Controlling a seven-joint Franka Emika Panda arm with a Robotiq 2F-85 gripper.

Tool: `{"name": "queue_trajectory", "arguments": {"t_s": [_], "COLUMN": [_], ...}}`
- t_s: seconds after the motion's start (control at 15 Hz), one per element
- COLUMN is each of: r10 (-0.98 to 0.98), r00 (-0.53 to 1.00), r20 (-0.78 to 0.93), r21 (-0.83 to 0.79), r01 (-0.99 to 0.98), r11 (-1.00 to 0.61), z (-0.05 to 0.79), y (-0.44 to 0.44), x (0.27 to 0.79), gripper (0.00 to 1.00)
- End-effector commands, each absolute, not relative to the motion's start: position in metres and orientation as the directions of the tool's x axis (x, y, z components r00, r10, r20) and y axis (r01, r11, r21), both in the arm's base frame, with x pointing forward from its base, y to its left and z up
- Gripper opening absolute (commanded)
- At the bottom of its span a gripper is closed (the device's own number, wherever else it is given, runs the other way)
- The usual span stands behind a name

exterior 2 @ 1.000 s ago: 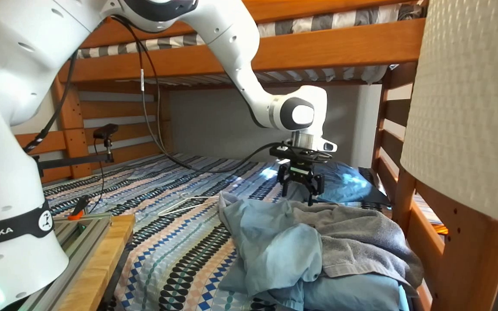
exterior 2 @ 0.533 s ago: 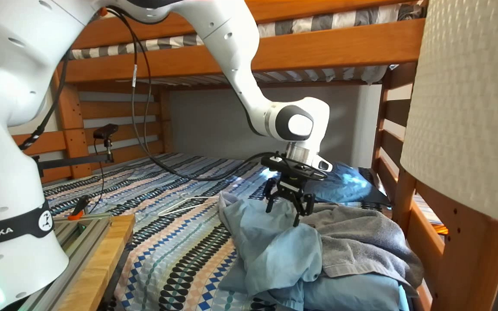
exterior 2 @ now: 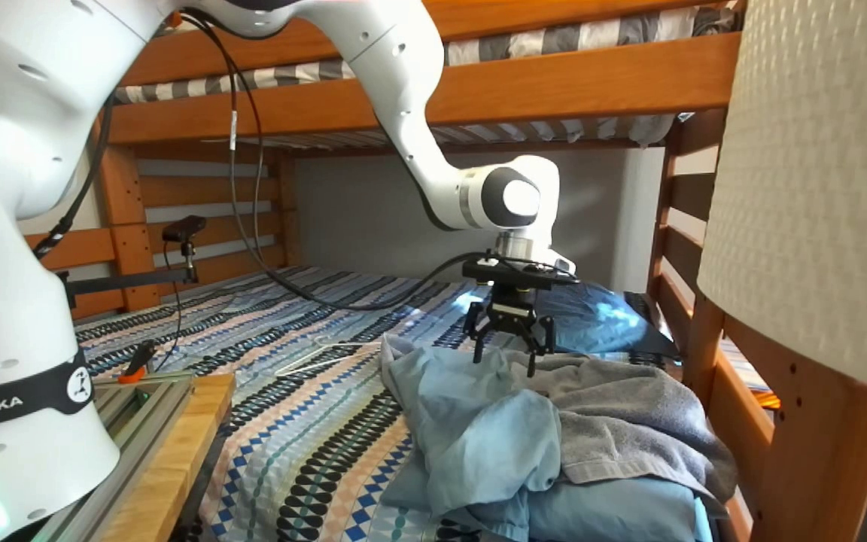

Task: Unfold the blue pillowcase on the towel

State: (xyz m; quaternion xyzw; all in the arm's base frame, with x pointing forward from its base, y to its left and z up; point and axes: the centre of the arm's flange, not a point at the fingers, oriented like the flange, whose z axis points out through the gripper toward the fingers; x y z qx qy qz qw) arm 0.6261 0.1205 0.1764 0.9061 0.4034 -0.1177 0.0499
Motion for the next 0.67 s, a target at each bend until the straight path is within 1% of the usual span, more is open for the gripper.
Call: {"name": "queue_trajectory", "arguments": {"t_s": [0.0,0.2,0.27,0.4,0.47,0.6], "r10": [0.767,0.782,0.765,0.772,0.78,0.8], "r00": [0.579,0.561,0.592,0.584,0.569,0.541], "r20": [-0.277,-0.272,-0.253,-0.252,-0.261,-0.26], "r21": [0.012,-0.004,0.001,-0.002,-0.013,-0.021], "r01": [0.8,0.812,0.791,0.797,0.806,0.825], "r11": [-0.6,-0.584,-0.612,-0.604,-0.592,-0.565], "z": [0.175,0.175,0.179,0.177,0.171,0.164], "y": [0.124,0.123,0.121,0.121,0.128,0.135], "x": [0.653,0.67,0.648,0.655,0.642,0.635], "gripper": [1.0,1.0,1.0,1.0,1.0,1.0]}}
